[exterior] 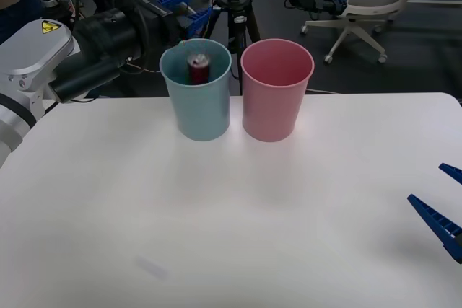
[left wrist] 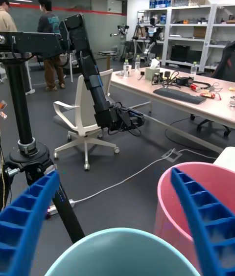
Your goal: Grasp the object on the table and drop it into the matching bin: aluminum can to the light blue bin, PET bottle to the pink bin.
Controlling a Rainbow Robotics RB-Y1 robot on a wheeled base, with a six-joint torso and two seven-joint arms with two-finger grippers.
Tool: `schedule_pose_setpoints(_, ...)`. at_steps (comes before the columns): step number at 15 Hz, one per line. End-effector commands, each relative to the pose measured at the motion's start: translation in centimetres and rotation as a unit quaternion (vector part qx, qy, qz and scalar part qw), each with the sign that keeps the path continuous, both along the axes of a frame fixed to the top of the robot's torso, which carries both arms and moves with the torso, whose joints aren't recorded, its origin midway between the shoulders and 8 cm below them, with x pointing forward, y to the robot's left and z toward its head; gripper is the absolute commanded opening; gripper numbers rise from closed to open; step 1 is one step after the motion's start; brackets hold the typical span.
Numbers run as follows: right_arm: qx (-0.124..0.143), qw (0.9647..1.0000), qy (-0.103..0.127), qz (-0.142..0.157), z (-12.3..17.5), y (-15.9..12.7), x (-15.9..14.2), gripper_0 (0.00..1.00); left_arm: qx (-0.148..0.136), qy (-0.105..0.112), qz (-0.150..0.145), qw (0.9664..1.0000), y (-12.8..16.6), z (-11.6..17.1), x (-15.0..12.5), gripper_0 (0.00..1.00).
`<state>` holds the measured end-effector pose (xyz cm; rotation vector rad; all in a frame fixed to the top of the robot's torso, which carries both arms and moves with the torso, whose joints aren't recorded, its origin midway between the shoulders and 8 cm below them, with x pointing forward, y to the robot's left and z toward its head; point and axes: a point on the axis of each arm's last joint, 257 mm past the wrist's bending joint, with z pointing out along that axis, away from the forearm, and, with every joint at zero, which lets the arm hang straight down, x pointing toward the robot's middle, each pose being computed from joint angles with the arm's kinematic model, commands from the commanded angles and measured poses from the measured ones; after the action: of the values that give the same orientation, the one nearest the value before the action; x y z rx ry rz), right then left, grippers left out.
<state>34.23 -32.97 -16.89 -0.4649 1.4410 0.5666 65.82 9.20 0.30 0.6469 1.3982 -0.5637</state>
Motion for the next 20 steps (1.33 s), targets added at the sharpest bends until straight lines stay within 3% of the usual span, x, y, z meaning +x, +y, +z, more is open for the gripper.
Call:
schedule_pose_setpoints(1,0.000,1.0000,0.000,0.000,0.0,0.0,0.0,1.00,-0.002,0.001,-0.002,1.0000,-0.1,0.0,-0.1,1.00)
schedule_pose_setpoints(7,0.000,1.0000,0.000,0.000,0.0,0.0,0.0,1.00,-0.004,0.001,-0.007,1.0000,0.1,0.2,-0.3,1.00)
schedule_pose_setpoints(10,0.000,1.0000,0.000,0.000,0.0,0.0,0.0,1.00,-0.006,0.005,-0.030,0.9995,0.6,0.6,-1.3,1.00)
schedule_pose_setpoints(15,0.000,1.0000,0.000,0.000,0.0,0.0,0.0,1.00,0.004,0.007,-0.045,0.9990,4.9,0.7,-3.4,1.00)
schedule_pose_setpoints(20,0.000,1.0000,0.000,0.000,0.0,0.0,0.0,1.00,-0.004,0.020,-0.049,0.9986,8.9,0.1,-7.7,1.00)
